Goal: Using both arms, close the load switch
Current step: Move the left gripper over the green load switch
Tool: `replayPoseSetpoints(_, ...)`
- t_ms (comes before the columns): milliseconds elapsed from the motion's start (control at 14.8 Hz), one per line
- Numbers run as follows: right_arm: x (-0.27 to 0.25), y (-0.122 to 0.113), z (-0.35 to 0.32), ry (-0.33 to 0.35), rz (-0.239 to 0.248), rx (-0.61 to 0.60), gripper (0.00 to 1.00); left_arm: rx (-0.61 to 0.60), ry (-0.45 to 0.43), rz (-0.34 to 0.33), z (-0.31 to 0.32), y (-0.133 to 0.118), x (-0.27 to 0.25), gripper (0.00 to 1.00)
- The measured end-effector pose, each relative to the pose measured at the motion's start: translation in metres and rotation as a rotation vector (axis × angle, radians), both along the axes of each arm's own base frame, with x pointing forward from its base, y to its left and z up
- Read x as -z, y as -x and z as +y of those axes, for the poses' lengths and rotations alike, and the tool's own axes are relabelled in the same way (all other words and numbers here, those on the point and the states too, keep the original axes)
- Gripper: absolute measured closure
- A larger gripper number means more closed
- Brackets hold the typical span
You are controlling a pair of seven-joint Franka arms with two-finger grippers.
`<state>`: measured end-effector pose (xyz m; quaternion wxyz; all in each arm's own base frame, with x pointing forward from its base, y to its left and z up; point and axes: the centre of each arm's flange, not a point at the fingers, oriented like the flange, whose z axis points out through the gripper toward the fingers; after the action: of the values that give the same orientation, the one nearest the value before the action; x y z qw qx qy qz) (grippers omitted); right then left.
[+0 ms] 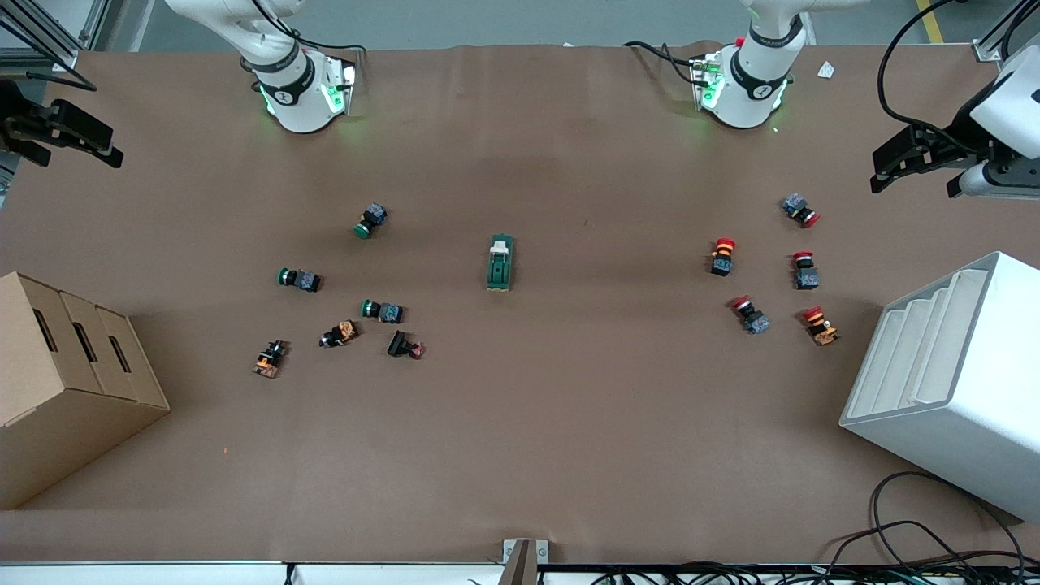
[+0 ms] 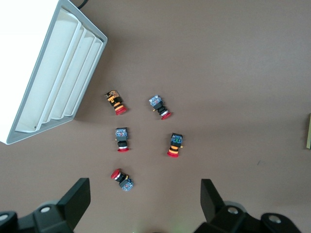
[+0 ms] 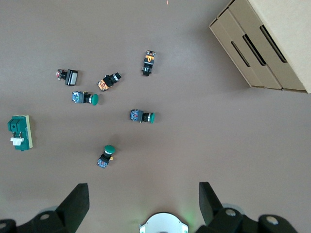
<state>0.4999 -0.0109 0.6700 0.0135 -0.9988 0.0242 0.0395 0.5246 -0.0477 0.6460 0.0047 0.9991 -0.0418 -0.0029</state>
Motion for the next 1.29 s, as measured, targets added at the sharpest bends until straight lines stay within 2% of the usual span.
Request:
replayPoseSetpoints(338,0.000,0.000,0.000,-0.001,0.000,-0.009,0.00,0.010,0.000,0.004,-0.005,0.000,0.001,0.00)
replayPoseSetpoints(541,0.000,0.000,0.000,-0.001,0.000,-0.014,0.00,0.058,0.001,0.019,-0.031,-0.009,0.012,0.00)
replayPoseSetpoints(676,0.000,0.000,0.000,-0.001,0.000,-0.015,0.00,0.077,0.002,0.030,-0.081,-0.013,0.027,0.00)
replayPoseSetpoints(812,0.000,0.000,0.000,-0.001,0.000,-0.015,0.00,0.042,0.003,0.046,-0.148,-0.009,0.049,0.00)
replayPoseSetpoints(1285,0.000,0.000,-0.001,0.001,0.001,-0.016,0.00,-0.163,0.019,0.087,-0.345,0.034,0.151,0.00)
